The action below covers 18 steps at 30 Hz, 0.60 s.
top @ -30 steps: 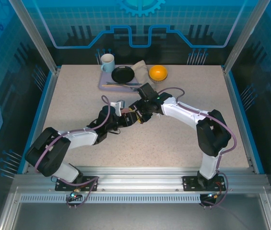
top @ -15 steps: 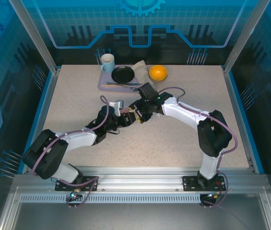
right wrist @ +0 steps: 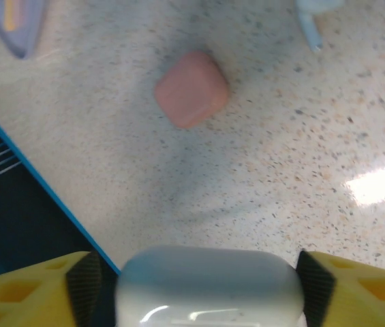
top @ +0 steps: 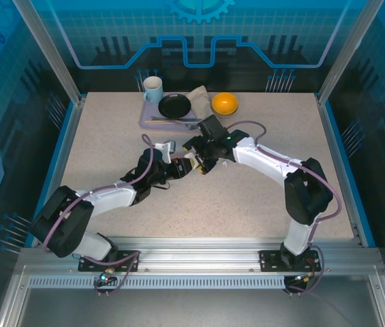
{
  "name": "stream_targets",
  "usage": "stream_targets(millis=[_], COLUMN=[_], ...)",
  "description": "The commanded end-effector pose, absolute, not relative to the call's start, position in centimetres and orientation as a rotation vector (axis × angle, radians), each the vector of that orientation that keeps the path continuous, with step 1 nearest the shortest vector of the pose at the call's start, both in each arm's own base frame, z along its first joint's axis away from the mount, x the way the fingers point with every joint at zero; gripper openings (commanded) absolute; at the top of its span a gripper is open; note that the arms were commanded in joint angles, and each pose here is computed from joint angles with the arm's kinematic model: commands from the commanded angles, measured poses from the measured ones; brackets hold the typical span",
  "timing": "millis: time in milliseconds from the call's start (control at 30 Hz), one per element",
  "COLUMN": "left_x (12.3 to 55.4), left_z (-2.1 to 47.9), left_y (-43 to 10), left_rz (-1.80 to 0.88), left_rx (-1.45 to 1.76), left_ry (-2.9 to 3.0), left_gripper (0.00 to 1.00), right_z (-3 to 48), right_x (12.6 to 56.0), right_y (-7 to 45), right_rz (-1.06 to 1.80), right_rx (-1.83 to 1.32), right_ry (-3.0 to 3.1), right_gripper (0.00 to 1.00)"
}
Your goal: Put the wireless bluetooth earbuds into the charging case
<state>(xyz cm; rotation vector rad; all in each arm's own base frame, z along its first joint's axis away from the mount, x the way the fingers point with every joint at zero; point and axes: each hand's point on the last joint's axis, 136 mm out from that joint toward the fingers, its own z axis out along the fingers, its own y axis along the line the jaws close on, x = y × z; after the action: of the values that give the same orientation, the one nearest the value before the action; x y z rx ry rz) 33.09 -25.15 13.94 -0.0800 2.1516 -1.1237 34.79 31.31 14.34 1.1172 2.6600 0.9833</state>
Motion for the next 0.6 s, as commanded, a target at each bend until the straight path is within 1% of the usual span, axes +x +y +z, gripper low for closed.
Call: stream_targets(millis=[0,133,200,267,400,467,567], left_x=[32.9,32.8,32.7,32.5,32.0,31.7,31.1], left_z=[16.0,17.3,18.2,19.2,21.1,22.1,23.3], left_y=[-25.4,-24.5,-24.1,-23.8,-23.4,-23.6,-24.1], left_rz=[-1.126,-1.164,-1.198,-1.239,-1.298,-1.327,-1.372], left_rx=[0.005,0.052,0.099,0.15,0.247,0.299,0.366], left_ry=[2.134,2.137,2.144,2.153,2.172,2.176,2.185], left_gripper=[0.07,0.05,0.05,0.05,0.05,0.05,0.05], right_z=[18.7,20.0,20.5,20.9,23.3,24.1,24.9], right_x=[36.9,37.1,37.6,38.0,37.9,37.2,36.4], right_y=[28.3,24.5,23.2,22.6,23.6,24.6,26.1], right_rz=[1.045,1.005,1.031,1.055,1.167,1.212,1.279], right_rx=[1.041,0.941,0.813,0.607,0.109,-0.052,-0.18], right_ry=[2.513,2.472,2.442,2.427,2.282,2.242,2.202], right_gripper=[0.85,0.89,0.89,0.89,0.89,0.89,0.88])
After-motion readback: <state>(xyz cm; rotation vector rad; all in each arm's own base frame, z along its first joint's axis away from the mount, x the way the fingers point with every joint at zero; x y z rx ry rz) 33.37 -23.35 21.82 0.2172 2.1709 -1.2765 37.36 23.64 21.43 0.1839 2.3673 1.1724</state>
